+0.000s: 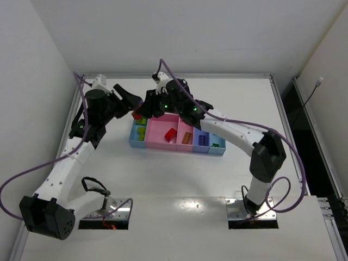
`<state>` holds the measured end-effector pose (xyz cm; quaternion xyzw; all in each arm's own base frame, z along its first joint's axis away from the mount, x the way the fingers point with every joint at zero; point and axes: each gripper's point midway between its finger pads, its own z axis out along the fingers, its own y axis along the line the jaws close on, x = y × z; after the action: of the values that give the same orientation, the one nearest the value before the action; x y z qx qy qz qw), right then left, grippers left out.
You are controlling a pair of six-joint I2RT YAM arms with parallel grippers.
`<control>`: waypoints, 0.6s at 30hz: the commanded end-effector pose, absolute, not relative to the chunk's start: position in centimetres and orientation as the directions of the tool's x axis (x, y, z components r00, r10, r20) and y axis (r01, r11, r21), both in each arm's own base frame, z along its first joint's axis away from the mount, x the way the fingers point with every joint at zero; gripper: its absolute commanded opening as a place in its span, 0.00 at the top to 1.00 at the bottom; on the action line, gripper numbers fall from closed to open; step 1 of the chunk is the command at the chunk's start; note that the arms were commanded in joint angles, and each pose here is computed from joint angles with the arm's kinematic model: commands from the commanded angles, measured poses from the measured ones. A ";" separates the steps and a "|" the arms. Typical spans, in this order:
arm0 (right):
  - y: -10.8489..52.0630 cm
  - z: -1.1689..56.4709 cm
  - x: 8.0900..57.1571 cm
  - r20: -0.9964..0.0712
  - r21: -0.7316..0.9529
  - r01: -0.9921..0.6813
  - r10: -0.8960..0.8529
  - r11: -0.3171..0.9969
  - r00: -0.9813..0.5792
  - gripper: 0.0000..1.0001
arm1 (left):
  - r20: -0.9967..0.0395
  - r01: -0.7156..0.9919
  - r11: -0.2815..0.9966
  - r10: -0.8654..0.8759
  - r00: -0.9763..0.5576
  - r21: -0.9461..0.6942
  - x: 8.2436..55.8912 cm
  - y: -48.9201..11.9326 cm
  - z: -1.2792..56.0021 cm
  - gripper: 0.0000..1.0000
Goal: Sort the legos into containers by color
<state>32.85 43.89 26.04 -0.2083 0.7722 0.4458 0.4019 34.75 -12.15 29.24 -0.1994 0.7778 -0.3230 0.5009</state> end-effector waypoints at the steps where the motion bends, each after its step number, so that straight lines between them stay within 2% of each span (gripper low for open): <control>1: 44.9 28.0 33.2 -0.836 0.498 -0.704 0.064 0.506 -0.545 1.00 | -0.653 0.049 0.682 -0.675 -0.344 -0.730 34.9 -11.7 32.3 1.00; 13: 43.6 27.7 29.6 -0.848 0.465 -0.734 0.011 0.495 -0.530 1.00 | -0.701 -0.089 0.720 -0.692 -0.173 -0.688 36.7 -5.8 32.5 1.00; 16: 42.3 27.0 29.2 -0.858 0.430 -0.738 -0.018 0.520 -0.513 1.00 | -0.728 -0.066 0.743 -0.666 -0.162 -0.666 36.8 -5.6 33.1 1.00; 18: 39.7 26.7 29.9 -0.873 0.378 -0.710 -0.025 0.594 -0.486 1.00 | -0.742 -0.029 0.760 -0.642 -0.191 -0.650 36.8 -6.2 33.3 1.00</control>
<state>29.24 42.46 23.38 -0.2422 0.7889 0.4087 0.3898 36.69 -6.09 29.59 -0.2677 0.7504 -0.2461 0.5520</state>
